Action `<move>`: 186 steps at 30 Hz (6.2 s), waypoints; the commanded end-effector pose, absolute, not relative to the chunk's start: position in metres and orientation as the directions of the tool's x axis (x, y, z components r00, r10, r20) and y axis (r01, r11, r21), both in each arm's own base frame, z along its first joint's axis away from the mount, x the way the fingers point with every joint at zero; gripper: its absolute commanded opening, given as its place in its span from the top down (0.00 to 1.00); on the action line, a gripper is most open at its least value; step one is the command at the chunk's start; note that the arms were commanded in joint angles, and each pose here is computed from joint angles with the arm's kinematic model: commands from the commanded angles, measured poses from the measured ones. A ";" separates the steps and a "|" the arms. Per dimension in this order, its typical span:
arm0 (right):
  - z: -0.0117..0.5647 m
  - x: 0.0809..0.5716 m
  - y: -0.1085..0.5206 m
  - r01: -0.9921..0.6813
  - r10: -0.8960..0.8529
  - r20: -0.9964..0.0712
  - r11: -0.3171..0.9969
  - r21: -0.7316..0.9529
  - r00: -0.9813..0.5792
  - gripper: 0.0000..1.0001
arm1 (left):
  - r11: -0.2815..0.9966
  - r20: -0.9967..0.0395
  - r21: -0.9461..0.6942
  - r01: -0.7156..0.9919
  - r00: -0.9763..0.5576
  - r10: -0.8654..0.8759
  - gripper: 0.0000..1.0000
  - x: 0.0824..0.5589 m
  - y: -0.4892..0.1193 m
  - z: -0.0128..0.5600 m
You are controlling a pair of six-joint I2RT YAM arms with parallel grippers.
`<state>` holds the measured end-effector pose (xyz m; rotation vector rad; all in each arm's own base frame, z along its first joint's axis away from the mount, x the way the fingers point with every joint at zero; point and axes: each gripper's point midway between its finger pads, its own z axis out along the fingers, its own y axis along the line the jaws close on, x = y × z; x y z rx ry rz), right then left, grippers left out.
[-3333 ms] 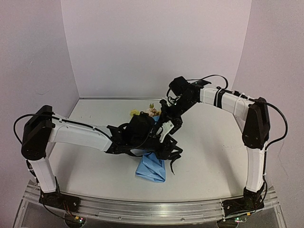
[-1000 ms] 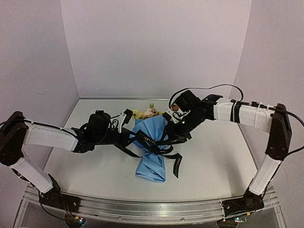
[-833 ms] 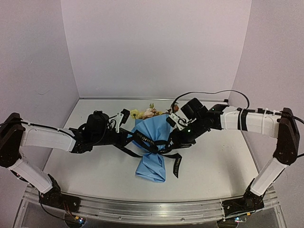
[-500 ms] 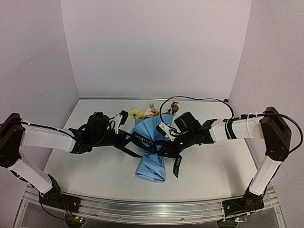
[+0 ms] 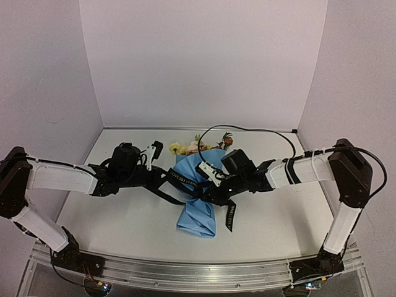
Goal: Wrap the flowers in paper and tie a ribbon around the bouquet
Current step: Cross the half-tied ribbon over the folded bouquet.
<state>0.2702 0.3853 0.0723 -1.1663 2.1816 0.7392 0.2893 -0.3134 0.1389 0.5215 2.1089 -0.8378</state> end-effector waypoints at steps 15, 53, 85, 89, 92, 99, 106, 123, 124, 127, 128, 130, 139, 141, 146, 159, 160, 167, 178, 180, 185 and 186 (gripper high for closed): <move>0.071 0.263 0.375 -0.853 -0.579 -0.671 0.496 0.161 -0.463 1.00 | 0.691 -0.796 -0.420 0.588 -0.604 0.030 1.00 0.304 -0.313 0.163; 0.100 0.259 0.382 -0.794 -0.542 -0.607 0.542 0.276 -0.581 0.77 | 0.623 -0.771 -0.457 0.635 -0.632 0.077 1.00 0.295 -0.321 0.159; 0.095 0.240 0.338 -0.733 -0.580 -0.480 0.638 0.235 -0.659 1.00 | 0.620 -0.749 -0.478 0.622 -0.657 0.083 1.00 0.273 -0.305 0.156; 0.094 0.244 0.331 -0.711 -0.581 -0.448 0.673 0.204 -0.679 1.00 | 0.570 -0.745 -0.503 0.650 -0.661 0.096 1.00 0.261 -0.309 0.158; 0.090 0.249 0.332 -0.681 -0.571 -0.410 0.706 0.197 -0.711 1.00 | 0.544 -0.747 -0.505 0.670 -0.655 0.113 1.00 0.254 -0.310 0.159; 0.078 0.267 0.341 -0.589 -0.485 -0.398 0.783 0.200 -0.779 1.00 | 0.511 -0.745 -0.511 0.691 -0.653 0.138 1.00 0.237 -0.306 0.169; 0.061 0.290 0.349 -0.454 -0.317 -0.474 0.866 0.208 -0.822 1.00 | 0.501 -0.724 -0.503 0.704 -0.660 0.200 1.00 0.213 -0.304 0.160; 0.072 0.288 0.334 -0.433 -0.285 -0.534 0.885 0.173 -0.796 1.00 | 0.309 -0.670 -0.561 0.768 -0.641 0.375 0.98 0.149 -0.344 0.162; 0.072 0.287 0.336 -0.438 -0.287 -0.533 0.881 0.180 -0.796 1.00 | 0.303 -0.659 -0.570 0.764 -0.645 0.386 0.97 0.146 -0.345 0.159; 0.073 0.282 0.341 -0.441 -0.273 -0.524 0.868 0.227 -0.807 1.00 | 0.285 -0.632 -0.586 0.759 -0.648 0.426 0.96 0.137 -0.350 0.154; 0.073 0.282 0.343 -0.440 -0.265 -0.524 0.865 0.243 -0.810 1.00 | 0.279 -0.623 -0.588 0.760 -0.644 0.443 0.95 0.134 -0.353 0.152; 0.072 0.281 0.345 -0.436 -0.254 -0.524 0.862 0.259 -0.813 1.00 | 0.273 -0.633 -0.572 0.774 -0.628 0.454 0.96 0.137 -0.361 0.160; 0.074 0.280 0.341 -0.430 -0.235 -0.544 0.863 0.264 -0.806 1.00 | 0.185 -0.642 -0.543 0.819 -0.547 0.536 0.88 0.130 -0.390 0.158; 0.076 0.280 0.340 -0.433 -0.235 -0.550 0.863 0.262 -0.801 1.00 | 0.176 -0.640 -0.533 0.828 -0.530 0.557 0.83 0.127 -0.392 0.154; 0.075 0.280 0.341 -0.438 -0.239 -0.550 0.859 0.264 -0.800 1.00 | 0.150 -0.679 -0.474 0.868 -0.469 0.565 0.79 0.132 -0.402 0.157; 0.078 0.278 0.342 -0.454 -0.244 -0.562 0.849 0.271 -0.790 1.00 | 0.134 -0.810 -0.363 0.922 -0.383 0.445 0.54 0.149 -0.418 0.211; 0.079 0.279 0.342 -0.456 -0.243 -0.566 0.847 0.272 -0.788 1.00 | 0.142 -0.823 -0.356 0.924 -0.382 0.421 0.49 0.153 -0.416 0.218; 0.077 0.278 0.342 -0.450 -0.223 -0.574 0.845 0.289 -0.788 1.00 | 0.366 -0.848 -0.341 0.866 -0.452 0.279 0.56 0.247 -0.386 0.233; 0.074 0.276 0.337 -0.438 -0.177 -0.606 0.842 0.315 -0.775 1.00 | 0.276 -0.759 -0.305 0.912 -0.408 0.508 0.65 0.304 -0.423 0.171; 0.077 0.275 0.339 -0.453 -0.181 -0.615 0.832 0.320 -0.767 1.00 | 0.246 -0.742 -0.306 0.920 -0.392 0.543 0.65 0.301 -0.425 0.165; 0.079 0.273 0.343 -0.496 -0.203 -0.634 0.805 0.325 -0.746 1.00 | 0.213 -0.709 -0.274 0.938 -0.346 0.614 0.63 0.287 -0.433 0.144; 0.080 0.272 0.344 -0.504 -0.209 -0.636 0.800 0.326 -0.743 1.00 | 0.212 -0.701 -0.267 0.940 -0.340 0.626 0.62 0.287 -0.435 0.140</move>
